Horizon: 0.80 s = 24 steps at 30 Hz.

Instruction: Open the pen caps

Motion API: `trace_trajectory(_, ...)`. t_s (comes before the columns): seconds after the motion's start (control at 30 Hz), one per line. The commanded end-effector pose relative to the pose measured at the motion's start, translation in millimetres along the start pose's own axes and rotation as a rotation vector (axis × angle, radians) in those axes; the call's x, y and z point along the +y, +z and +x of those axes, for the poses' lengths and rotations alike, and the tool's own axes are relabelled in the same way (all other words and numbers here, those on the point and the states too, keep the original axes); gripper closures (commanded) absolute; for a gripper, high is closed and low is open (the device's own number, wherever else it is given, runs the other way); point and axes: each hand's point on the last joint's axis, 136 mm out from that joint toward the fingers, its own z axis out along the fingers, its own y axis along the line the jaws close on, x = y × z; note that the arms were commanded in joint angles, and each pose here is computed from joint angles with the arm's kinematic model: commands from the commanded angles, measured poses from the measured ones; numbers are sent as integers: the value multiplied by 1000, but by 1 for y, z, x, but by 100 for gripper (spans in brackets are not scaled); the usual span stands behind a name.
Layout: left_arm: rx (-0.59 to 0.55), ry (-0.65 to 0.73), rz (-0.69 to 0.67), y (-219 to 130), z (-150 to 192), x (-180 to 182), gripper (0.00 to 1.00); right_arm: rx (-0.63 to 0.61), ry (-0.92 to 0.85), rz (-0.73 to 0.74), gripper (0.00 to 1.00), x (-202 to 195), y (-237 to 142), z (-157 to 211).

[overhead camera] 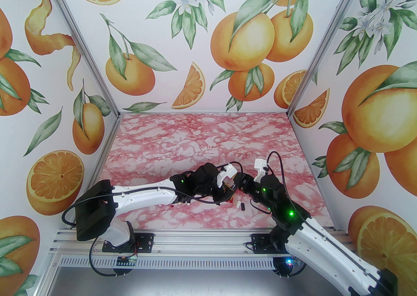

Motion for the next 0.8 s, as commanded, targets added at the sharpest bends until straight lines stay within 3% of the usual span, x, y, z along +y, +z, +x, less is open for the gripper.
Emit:
trace_trajectory(0.0,195,-10,-50,4,59,10,94,-227,-8,53,93,2,-16,-53)
trace_trajectory(0.2,215,30,-116,5,67,18,96,-243,8,34,94,8,-25,-68)
trace_trajectory(0.3,245,69,-164,5,69,19,97,-239,-6,91,94,2,-26,-73)
trace_trajectory(0.77,259,84,-181,6,70,14,97,-324,-35,199,95,-2,-28,-102)
